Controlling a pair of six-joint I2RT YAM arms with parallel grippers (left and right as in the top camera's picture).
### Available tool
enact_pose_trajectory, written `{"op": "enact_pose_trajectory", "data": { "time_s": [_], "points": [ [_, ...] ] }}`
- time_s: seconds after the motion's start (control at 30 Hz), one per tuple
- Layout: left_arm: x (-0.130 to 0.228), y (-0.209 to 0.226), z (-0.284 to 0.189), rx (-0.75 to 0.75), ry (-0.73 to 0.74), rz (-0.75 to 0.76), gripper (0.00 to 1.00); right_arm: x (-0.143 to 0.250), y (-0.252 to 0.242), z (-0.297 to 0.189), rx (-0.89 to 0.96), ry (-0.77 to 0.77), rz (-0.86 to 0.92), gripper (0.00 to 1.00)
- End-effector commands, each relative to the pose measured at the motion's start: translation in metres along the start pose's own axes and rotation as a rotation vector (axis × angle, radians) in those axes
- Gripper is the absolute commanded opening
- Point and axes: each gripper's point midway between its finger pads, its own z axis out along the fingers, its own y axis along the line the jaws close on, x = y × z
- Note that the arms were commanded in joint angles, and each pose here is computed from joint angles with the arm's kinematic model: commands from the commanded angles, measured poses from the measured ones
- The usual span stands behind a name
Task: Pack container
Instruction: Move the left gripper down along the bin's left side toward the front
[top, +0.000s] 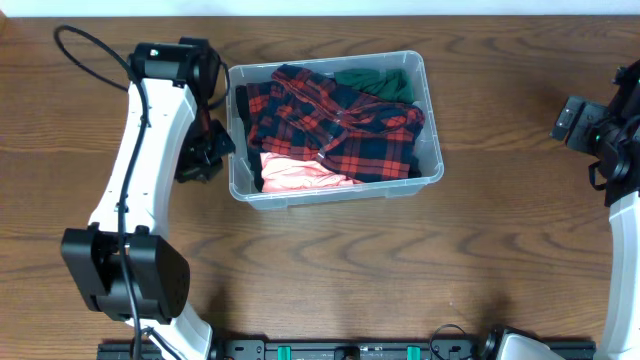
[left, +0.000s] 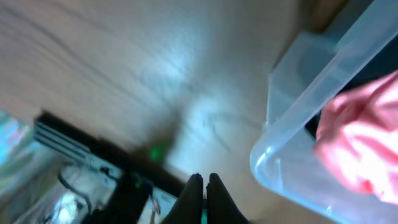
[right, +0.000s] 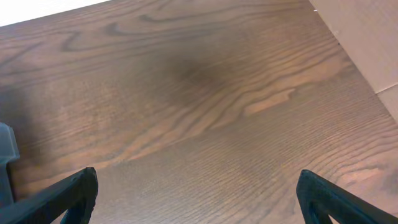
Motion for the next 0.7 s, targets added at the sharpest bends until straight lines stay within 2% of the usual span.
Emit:
{"op": "enact_pose_trajectory", "data": {
  "time_s": [0.0,0.1,0.23,0.47,0.67],
  "points": [
    [0.030,-0.015,0.018,0.051,0.146,0.040,0.06,0.000,-0.001,0.000,0.002,0.002,0.008,0.99],
    [0.053,-0.022,0.037,0.040,0.228,0.108,0.06,0.000,-0.001,0.000,0.002,0.002,0.008,0.99],
    [0.068,-0.028,0.052,0.009,0.248,0.188,0.06,0.000,-0.001,0.000,0.002,0.002,0.008,0.99],
    [0.050,-0.052,0.059,0.023,0.101,0.258,0.06,0.000,-0.001,0.000,0.002,0.002,0.008,0.99],
    [0.039,-0.045,0.059,-0.040,0.038,0.269,0.06,0.000,-0.001,0.000,0.002,0.002,0.008,0.99]
  ]
}}
